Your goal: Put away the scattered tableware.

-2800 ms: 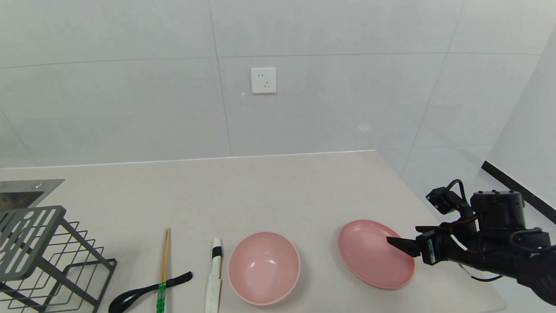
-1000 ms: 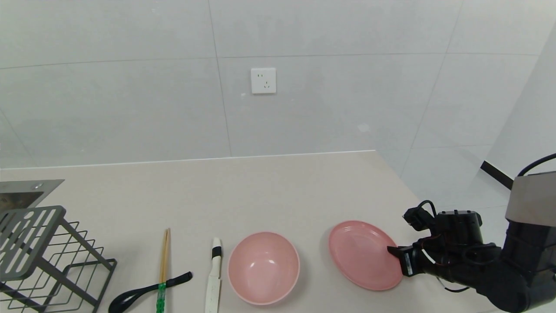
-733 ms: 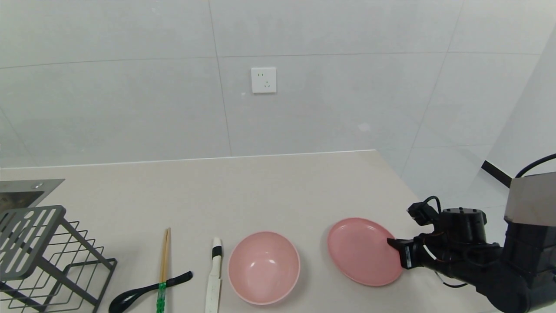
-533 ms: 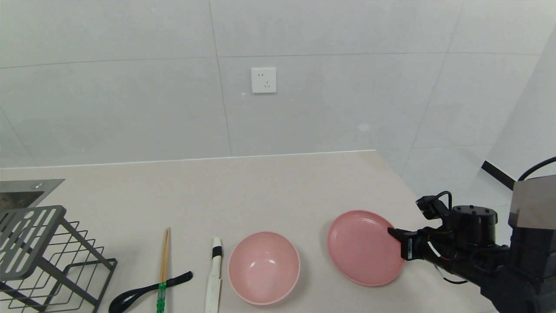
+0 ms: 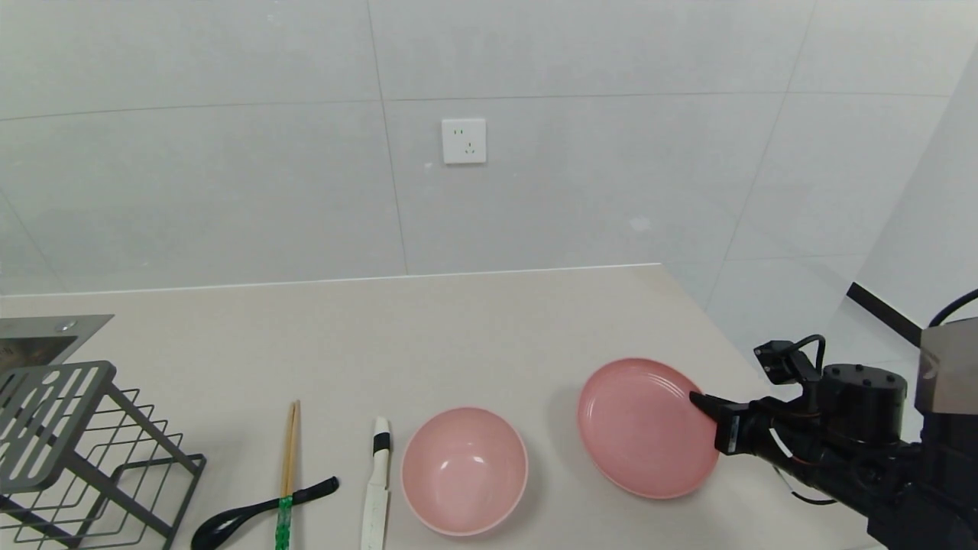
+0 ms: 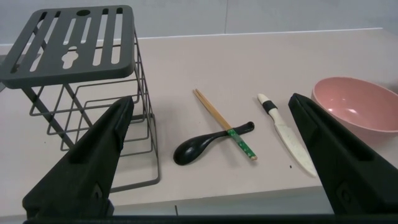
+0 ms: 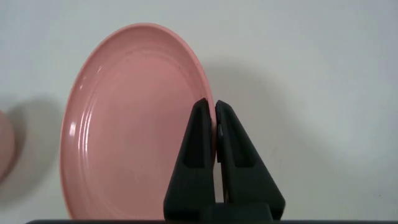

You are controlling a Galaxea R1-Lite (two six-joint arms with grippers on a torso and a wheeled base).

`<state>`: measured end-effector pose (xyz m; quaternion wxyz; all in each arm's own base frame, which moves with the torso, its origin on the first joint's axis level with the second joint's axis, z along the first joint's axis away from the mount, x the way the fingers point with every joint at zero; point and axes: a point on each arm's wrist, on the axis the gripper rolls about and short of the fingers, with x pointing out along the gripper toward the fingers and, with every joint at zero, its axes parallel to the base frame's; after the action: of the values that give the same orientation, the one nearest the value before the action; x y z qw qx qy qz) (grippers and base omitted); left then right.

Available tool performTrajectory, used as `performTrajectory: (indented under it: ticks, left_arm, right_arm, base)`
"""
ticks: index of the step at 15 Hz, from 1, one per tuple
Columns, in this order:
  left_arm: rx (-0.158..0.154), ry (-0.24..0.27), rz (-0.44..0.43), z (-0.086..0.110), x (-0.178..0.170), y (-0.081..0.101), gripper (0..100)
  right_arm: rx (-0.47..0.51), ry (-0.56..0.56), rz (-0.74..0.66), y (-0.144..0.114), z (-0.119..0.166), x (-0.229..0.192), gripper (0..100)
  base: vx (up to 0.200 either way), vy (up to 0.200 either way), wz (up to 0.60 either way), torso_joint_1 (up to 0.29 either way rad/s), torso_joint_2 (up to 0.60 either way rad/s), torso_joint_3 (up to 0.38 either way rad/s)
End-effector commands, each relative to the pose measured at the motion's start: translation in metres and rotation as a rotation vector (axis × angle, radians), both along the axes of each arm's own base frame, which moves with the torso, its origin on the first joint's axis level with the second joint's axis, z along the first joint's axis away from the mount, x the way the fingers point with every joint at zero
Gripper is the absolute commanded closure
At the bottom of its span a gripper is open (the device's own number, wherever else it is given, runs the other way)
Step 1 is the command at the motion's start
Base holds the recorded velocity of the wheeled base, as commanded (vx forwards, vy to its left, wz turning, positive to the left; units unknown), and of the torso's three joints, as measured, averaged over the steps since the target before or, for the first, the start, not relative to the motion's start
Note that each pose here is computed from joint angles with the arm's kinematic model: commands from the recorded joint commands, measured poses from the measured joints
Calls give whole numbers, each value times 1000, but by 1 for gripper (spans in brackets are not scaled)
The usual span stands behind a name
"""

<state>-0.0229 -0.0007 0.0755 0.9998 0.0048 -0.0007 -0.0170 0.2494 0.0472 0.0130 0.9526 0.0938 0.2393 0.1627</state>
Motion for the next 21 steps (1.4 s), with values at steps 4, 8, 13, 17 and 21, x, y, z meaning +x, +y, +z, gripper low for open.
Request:
performTrajectory:
  ticks: [4,8,13,17,21]
  left_arm:
    - [4,1,-1,0,0,0,0]
    - [9,1,-4,0,0,0,0]
    - [67,-178,-74,18,-2,-2,0]
    - [-16,-296,-125,41,-10,-3,0]
    - [-98,-122,-323,64,-15,-6,0]
  right_arm:
    - [43,-206,-10,-10,66,-47,100]
    - [51,-317,-13,-13,88,-58,100]
    - [54,-356,-16,-14,96,-62,100]
    - [54,-355,-14,-13,95,-62,100]
    - [54,-352,-12,-13,95,-62,100]
  base:
    - [0,0,0,0,0,0]
    - [0,0,0,0,0,0]
    - [0,0,0,0,0,0]
    - [0,0,0,0,0,0]
    - [0,0,0,0,0,0]
